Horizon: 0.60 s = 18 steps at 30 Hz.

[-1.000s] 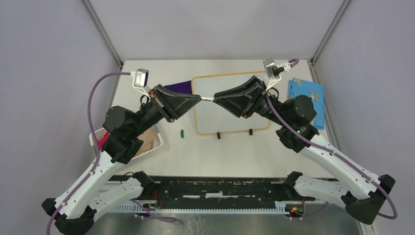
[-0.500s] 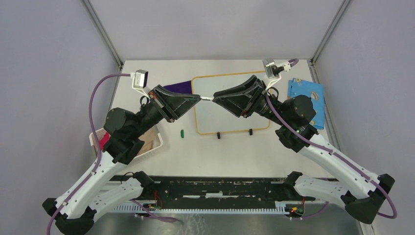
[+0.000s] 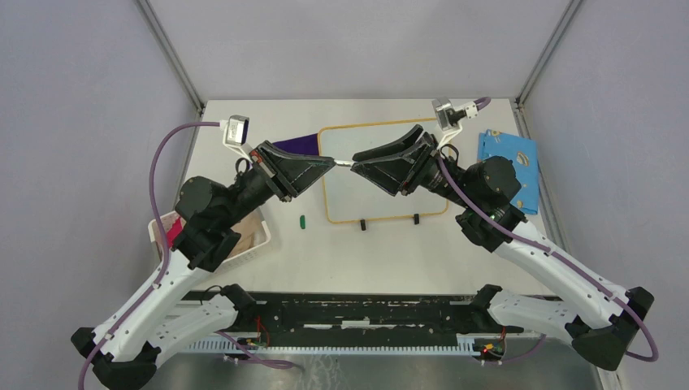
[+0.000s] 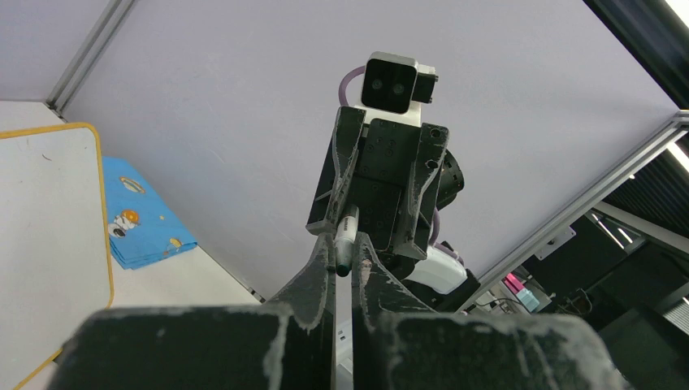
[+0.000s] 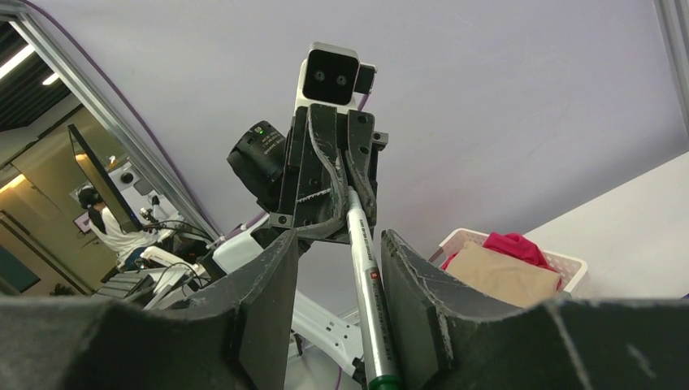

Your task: Write a sentence on the whiteboard

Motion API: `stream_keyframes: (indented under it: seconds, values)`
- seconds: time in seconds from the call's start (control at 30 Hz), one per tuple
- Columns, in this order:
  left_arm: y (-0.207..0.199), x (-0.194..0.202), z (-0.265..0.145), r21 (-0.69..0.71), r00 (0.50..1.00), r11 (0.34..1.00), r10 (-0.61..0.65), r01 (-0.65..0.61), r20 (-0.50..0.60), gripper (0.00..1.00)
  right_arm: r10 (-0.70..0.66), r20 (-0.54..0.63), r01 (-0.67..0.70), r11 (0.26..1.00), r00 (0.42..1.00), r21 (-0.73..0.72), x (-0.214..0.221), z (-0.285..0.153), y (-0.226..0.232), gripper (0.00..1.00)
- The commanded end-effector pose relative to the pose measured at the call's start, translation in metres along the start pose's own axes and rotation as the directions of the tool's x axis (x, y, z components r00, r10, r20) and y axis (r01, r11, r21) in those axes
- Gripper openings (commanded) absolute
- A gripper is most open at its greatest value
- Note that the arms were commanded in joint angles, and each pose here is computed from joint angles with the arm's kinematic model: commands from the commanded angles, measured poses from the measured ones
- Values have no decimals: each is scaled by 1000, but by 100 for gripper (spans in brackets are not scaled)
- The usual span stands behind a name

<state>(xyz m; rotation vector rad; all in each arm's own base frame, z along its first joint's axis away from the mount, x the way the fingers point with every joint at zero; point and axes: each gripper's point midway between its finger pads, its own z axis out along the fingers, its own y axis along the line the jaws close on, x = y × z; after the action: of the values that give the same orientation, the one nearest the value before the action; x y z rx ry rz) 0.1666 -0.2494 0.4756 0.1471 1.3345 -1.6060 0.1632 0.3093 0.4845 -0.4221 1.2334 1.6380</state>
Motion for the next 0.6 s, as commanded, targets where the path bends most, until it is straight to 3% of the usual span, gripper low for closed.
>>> stream_keyframes:
  seconds: [0.0,0.27,0.57]
  values:
    - [-9,-13,1,11,999,1000,19,-20,34,2,-22,32,23,999,999,-43,-12,2,15,48]
    - [-15,-18,-2,19,998,999,26,-27,61,2,-17,31,17,1000,999,-26,-10,2,10,42]
    - [-13,-22,-7,5,995,1000,29,-30,94,2,-15,45,16,999,999,-33,-12,0,12,43]
